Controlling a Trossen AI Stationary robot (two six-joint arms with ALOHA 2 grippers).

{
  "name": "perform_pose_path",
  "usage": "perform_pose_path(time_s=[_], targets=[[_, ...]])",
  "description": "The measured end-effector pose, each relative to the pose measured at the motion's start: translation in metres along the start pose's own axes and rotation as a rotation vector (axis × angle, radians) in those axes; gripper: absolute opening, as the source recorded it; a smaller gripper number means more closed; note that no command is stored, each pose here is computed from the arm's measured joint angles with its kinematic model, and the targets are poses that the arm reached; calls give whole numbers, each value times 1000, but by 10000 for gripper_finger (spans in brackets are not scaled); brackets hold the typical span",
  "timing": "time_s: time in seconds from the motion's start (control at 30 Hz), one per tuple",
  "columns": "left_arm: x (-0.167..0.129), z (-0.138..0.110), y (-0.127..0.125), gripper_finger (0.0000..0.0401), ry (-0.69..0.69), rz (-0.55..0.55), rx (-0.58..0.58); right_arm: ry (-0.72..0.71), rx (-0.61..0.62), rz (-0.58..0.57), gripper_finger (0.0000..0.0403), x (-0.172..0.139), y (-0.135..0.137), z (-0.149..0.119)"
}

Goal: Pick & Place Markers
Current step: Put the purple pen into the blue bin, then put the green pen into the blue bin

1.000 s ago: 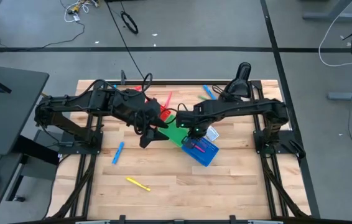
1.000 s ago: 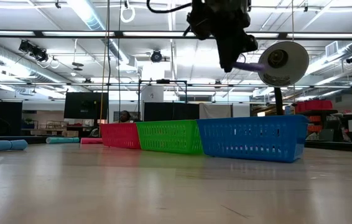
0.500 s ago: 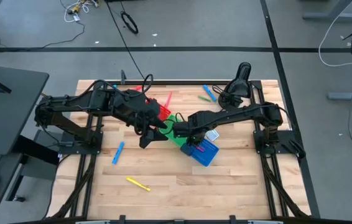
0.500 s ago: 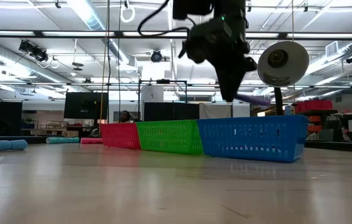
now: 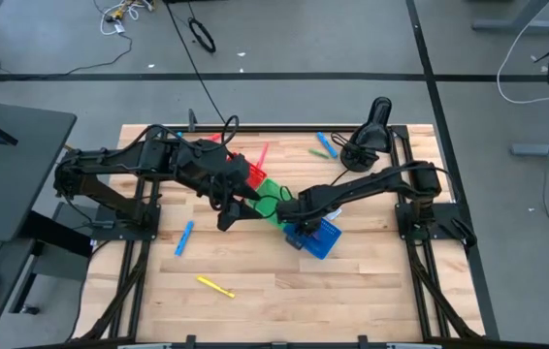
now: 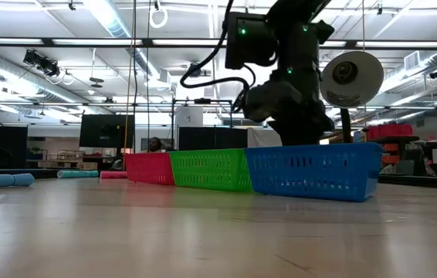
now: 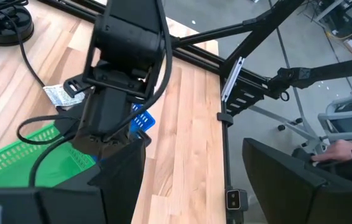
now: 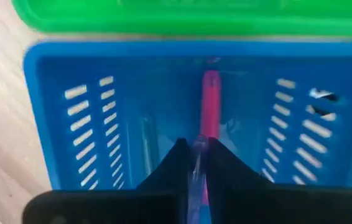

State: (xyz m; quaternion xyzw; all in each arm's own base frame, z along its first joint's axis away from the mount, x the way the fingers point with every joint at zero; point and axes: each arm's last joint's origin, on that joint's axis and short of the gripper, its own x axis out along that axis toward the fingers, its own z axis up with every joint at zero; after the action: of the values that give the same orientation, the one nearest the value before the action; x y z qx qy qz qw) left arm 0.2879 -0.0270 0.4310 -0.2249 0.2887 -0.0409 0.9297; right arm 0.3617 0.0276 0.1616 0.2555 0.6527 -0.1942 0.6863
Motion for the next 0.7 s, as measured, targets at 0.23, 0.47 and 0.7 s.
perform_pose_path(time_s=[0.23, 0.47, 0.7], targets=[[0, 0, 0, 275, -3, 5, 6, -29, -17, 5, 17, 2, 5, -2], [0, 0, 0, 275, -3, 5, 8, -35, -52, 6, 35, 2, 5, -2], [0, 0, 0, 275, -4, 6, 9, -32, -61, -4, 91, 3, 4, -2]])
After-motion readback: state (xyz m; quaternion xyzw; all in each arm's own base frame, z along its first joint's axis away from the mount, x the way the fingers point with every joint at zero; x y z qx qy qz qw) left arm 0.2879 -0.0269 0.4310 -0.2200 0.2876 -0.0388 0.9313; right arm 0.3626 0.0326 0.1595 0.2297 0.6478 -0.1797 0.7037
